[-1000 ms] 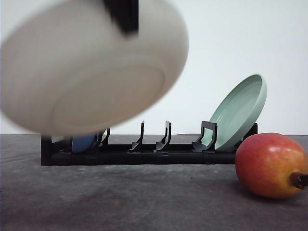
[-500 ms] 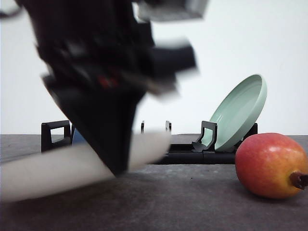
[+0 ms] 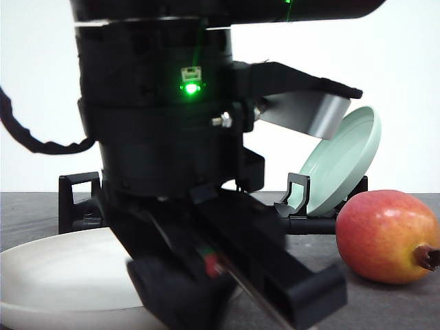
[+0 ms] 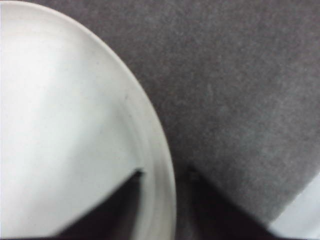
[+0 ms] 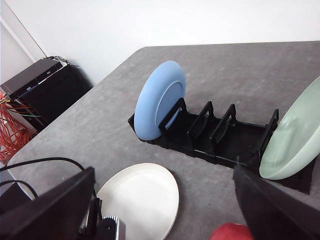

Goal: Place pomegranate in white plate

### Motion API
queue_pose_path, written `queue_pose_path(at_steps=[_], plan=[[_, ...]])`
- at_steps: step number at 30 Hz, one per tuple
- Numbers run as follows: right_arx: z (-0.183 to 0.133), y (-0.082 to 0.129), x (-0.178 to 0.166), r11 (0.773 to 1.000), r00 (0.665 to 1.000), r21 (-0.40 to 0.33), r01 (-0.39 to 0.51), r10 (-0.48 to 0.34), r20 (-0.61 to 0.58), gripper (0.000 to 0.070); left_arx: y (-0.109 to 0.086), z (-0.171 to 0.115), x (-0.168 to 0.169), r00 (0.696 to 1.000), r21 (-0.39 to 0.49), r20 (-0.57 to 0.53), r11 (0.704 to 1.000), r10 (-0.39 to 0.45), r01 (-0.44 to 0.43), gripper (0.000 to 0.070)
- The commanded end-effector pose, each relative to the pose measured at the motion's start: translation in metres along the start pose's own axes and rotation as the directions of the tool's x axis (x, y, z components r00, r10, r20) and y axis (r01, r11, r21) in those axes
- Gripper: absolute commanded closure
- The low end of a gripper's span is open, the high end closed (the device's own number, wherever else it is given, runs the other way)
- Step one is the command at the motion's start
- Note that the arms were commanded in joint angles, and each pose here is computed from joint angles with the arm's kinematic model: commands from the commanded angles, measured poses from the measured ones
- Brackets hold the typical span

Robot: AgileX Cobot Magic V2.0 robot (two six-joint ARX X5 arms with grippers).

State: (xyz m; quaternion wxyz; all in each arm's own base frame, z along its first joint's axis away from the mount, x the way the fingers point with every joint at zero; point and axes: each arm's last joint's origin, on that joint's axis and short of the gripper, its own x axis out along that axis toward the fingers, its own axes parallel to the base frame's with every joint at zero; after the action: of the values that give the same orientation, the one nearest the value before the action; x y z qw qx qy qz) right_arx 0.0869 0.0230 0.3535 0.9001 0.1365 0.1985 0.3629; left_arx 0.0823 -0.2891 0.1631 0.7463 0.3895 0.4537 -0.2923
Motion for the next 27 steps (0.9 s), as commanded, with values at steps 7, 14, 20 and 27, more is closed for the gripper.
queue_pose_path(at_steps=[7,14,20,27], plan=[[0.003,0.002,-0.001,1.000,1.000,0.004,-0.009,0.009,-0.001,0.0137,0.005,0.002,-0.022,0.997,-0.096,0.068,0.995,-0.019,0.025,0.0123],[-0.005,-0.006,0.018,0.996,0.988,0.085,0.017,-0.004,-0.154,0.0137,0.033,-0.010,-0.079,0.975,-0.200,0.216,0.975,-0.050,0.094,0.0126],[-0.014,-0.022,0.050,0.983,0.923,0.150,0.104,-0.039,-0.383,0.0136,0.066,-0.034,-0.140,0.896,-0.316,0.437,0.920,-0.076,0.232,0.0129],[-0.027,-0.045,0.102,0.971,0.804,0.118,0.209,-0.101,-0.587,0.0040,0.097,-0.073,-0.187,0.783,-0.332,0.617,0.877,-0.077,0.348,0.0146]])
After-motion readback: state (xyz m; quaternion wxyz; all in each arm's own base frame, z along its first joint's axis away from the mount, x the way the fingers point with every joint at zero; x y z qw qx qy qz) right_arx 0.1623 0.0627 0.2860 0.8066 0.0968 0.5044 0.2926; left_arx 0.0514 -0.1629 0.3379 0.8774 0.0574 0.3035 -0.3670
